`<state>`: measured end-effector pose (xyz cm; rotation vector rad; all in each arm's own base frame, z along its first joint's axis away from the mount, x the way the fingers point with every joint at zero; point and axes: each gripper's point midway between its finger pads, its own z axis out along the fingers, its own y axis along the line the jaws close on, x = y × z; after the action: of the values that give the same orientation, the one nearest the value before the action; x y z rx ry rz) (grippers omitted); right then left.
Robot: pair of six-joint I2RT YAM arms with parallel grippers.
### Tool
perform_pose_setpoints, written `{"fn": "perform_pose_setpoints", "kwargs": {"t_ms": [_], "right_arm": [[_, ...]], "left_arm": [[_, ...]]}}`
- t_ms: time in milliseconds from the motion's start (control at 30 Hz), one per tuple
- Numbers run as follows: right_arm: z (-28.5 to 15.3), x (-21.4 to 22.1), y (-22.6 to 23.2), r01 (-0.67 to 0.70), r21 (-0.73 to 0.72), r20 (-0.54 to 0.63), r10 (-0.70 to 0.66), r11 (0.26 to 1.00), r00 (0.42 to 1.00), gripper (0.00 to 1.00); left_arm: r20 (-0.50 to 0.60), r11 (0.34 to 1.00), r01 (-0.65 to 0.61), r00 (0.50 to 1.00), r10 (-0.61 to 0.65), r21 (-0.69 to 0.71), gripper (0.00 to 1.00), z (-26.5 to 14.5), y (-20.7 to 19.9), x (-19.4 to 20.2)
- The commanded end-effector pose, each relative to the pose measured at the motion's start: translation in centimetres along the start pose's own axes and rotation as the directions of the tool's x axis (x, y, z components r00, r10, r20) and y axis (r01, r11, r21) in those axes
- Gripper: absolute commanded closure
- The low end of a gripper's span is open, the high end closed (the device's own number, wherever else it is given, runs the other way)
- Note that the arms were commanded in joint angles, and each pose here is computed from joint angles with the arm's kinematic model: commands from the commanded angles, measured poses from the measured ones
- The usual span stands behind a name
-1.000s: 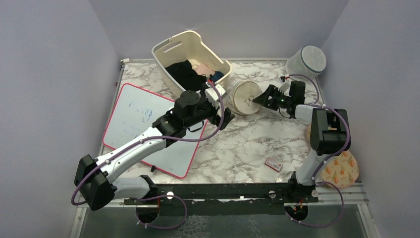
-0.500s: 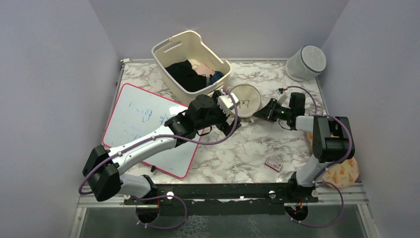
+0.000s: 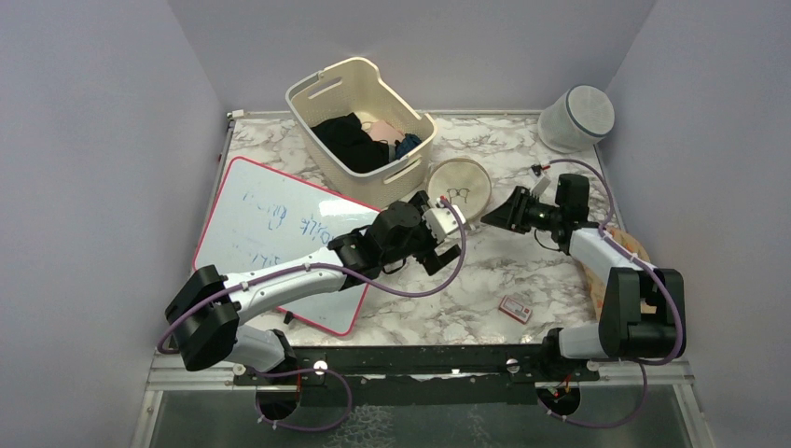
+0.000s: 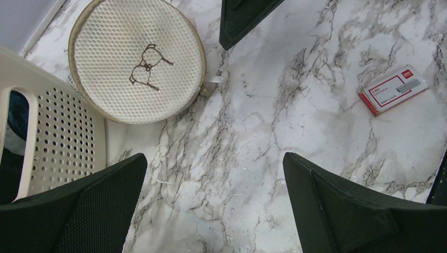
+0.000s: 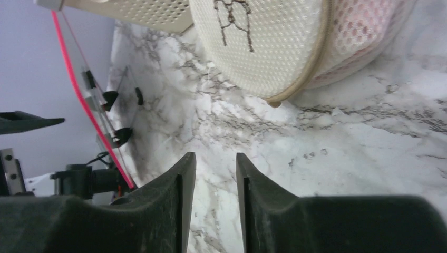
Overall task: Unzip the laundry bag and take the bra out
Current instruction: Move the laundry bag to the center of the board.
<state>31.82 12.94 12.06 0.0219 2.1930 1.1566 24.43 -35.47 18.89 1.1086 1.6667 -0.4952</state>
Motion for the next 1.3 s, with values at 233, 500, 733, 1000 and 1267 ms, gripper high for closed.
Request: {"fn": "perform_pose_setpoints", "kwargs": {"t_ms": [233,500,733,1000,1267], "right_arm": [[3.8,-2.4,-2.9,-0.118,-0.054,0.061,0.122,0.991,0.991,0.31],[5.4,-2.3,-3.0,-0.184,-0.178,0.047,0.195,0.967,0.980,0.36],[5.9,-3.1,-3.5,-0.262,-0.130,0.018,0.267,0.956,0.964,0.44],[6.9,-3.2,-4.1,-0.269,-0.128,-0.022,0.269,0.955,0.963,0.45],[5.8,-3.5,-1.5,-0.208,-0.224,0.000,0.214,0.952,0.977,0.75]], "left_arm": [[0.139,0.996,0.035,0.990,-0.024,-0.080,0.01,-1.4,1.3,-3.5],[0.178,0.995,0.096,0.979,-0.094,-0.007,0.01,-1.8,0.0,-4.8],[0.188,0.993,0.114,0.975,-0.119,0.036,0.01,-1.4,-1.4,-4.5],[0.214,0.992,0.102,0.970,-0.116,0.077,0.01,-1.6,-2.3,-5.4],[0.227,0.990,0.081,0.968,-0.107,0.119,0.06,-1.7,-3.0,-5.7]]}}
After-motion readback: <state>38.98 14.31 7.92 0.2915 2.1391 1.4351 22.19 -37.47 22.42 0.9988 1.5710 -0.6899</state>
